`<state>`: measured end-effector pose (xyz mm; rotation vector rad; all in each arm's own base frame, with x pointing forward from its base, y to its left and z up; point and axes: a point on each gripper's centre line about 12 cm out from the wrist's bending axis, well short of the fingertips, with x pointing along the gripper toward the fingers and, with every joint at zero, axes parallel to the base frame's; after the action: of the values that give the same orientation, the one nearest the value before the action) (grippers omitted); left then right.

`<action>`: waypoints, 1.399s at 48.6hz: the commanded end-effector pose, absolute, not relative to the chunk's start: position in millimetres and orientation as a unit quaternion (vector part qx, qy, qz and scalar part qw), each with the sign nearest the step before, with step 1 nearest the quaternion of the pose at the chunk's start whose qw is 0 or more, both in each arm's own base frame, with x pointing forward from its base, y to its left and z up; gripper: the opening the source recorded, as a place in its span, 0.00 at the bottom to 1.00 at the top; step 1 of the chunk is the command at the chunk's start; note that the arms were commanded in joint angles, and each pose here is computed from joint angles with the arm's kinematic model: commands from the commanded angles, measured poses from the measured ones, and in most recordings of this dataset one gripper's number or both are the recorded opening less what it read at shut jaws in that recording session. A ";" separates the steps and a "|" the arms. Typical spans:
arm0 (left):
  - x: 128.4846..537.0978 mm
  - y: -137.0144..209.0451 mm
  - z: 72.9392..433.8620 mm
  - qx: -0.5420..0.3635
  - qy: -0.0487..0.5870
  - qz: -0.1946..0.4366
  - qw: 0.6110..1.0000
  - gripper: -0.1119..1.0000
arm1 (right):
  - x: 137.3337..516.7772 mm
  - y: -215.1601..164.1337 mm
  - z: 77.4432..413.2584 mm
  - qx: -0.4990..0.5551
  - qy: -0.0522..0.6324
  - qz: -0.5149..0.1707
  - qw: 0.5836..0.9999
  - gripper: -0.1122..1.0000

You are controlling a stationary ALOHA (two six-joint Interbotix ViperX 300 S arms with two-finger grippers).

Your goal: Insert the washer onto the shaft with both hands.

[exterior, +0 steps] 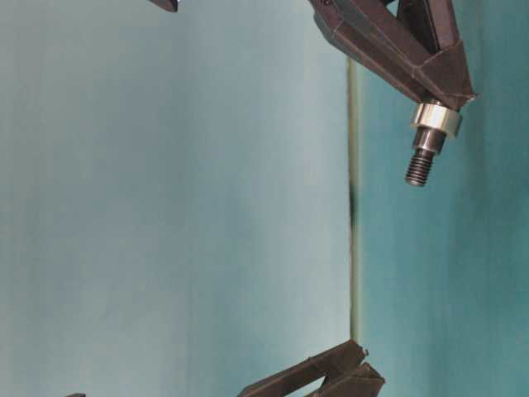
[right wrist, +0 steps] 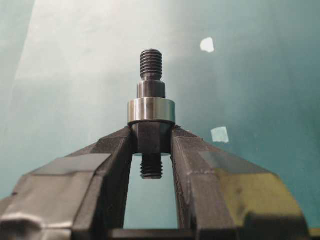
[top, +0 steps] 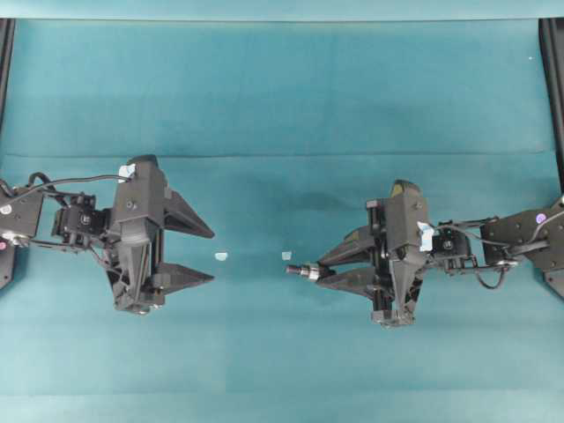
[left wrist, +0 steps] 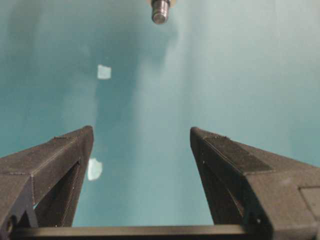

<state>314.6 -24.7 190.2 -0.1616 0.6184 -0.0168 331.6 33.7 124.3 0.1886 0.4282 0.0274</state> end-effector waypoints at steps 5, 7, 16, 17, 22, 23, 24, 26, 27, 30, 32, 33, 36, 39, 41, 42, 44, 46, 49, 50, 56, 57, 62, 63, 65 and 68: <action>316.4 -25.3 198.7 -0.078 0.290 -0.011 0.954 0.86 | 336.4 34.3 132.7 0.094 0.197 0.016 0.976 0.10; 316.1 -25.3 198.2 -0.078 0.291 -0.011 0.954 0.86 | 335.9 34.3 132.3 0.094 0.197 0.016 0.976 0.10; 316.4 -25.3 198.7 -0.078 0.290 -0.011 0.954 0.86 | 336.4 34.3 132.7 0.094 0.197 0.016 0.976 0.10; 316.1 -25.3 198.2 -0.079 0.291 -0.011 0.953 0.86 | 336.4 34.3 132.7 0.094 0.197 0.016 0.976 0.10; 316.4 -25.3 198.7 -0.079 0.290 -0.011 0.954 0.86 | 336.3 34.3 132.6 0.094 0.197 0.016 0.976 0.10; 316.1 -25.3 198.2 -0.079 0.291 -0.011 0.953 0.86 | 335.8 34.3 132.2 0.093 0.198 0.016 0.976 0.10; 316.4 -25.3 198.7 -0.079 0.290 -0.011 0.954 0.86 | 336.3 34.3 132.6 0.094 0.197 0.016 0.976 0.10; 316.4 -25.3 198.7 -0.079 0.290 -0.011 0.954 0.86 | 336.1 34.3 132.1 0.093 0.200 0.016 0.975 0.10; 316.1 -25.3 198.2 -0.079 0.291 -0.011 0.953 0.86 | 336.0 34.3 131.9 0.093 0.200 0.016 0.975 0.10; 316.1 -25.3 198.2 -0.079 0.291 -0.011 0.953 0.86 | 335.9 34.3 131.1 0.093 0.203 0.016 0.975 0.10; 316.1 -25.3 198.2 -0.079 0.291 -0.011 0.953 0.86 | 335.8 34.3 131.4 0.093 0.203 0.016 0.975 0.10; 316.1 -25.3 198.2 -0.079 0.291 -0.011 0.953 0.86 | 335.8 34.3 131.4 0.093 0.203 0.016 0.975 0.10; 316.5 -24.8 198.7 -0.079 0.290 -0.010 0.954 0.86 | 335.8 34.3 131.4 0.093 0.203 0.016 0.975 0.10; 316.1 -25.3 198.2 -0.079 0.291 -0.011 0.953 0.86 | 335.8 34.3 131.4 0.093 0.203 0.016 0.975 0.10; 316.1 -25.3 198.2 -0.079 0.291 -0.011 0.953 0.86 | 335.8 34.3 131.4 0.093 0.203 0.016 0.975 0.10; 316.1 -25.3 198.2 -0.079 0.291 -0.011 0.953 0.86 | 336.2 34.4 131.8 0.093 0.202 0.016 0.975 0.10; 316.4 -25.3 198.7 -0.079 0.290 -0.011 0.954 0.86 | 336.3 34.4 131.3 0.093 0.203 0.016 0.975 0.10; 316.4 -25.3 198.7 -0.079 0.290 -0.011 0.954 0.86 | 336.2 34.4 131.8 0.093 0.202 0.016 0.975 0.10; 316.1 -25.3 198.2 -0.079 0.291 -0.011 0.953 0.86 | 336.3 34.4 131.3 0.093 0.203 0.016 0.975 0.10; 316.1 -25.3 198.2 -0.079 0.291 -0.011 0.953 0.86 | 336.7 34.4 131.7 0.093 0.202 0.016 0.975 0.10; 316.4 -25.3 198.7 -0.079 0.290 -0.011 0.954 0.86 | 336.3 34.4 131.3 0.093 0.203 0.016 0.975 0.10; 316.1 -25.3 198.2 -0.079 0.291 -0.011 0.953 0.86 | 336.7 34.4 131.7 0.093 0.202 0.016 0.975 0.10; 316.1 -25.3 198.2 -0.079 0.291 -0.011 0.953 0.86 | 336.3 34.4 131.3 0.093 0.203 0.016 0.975 0.10; 316.1 -25.3 198.2 -0.079 0.291 -0.011 0.953 0.86 | 336.7 34.4 131.7 0.093 0.202 0.016 0.975 0.10; 316.1 -25.3 198.2 -0.079 0.291 -0.011 0.953 0.86 | 336.3 34.4 131.3 0.093 0.203 0.016 0.975 0.10; 316.1 -25.3 198.2 -0.079 0.291 -0.011 0.953 0.86 | 336.3 34.4 131.3 0.093 0.203 0.016 0.975 0.10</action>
<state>314.2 -24.6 189.7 -0.1615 0.6199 -0.0166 331.5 33.3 123.4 0.1886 0.4388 0.0252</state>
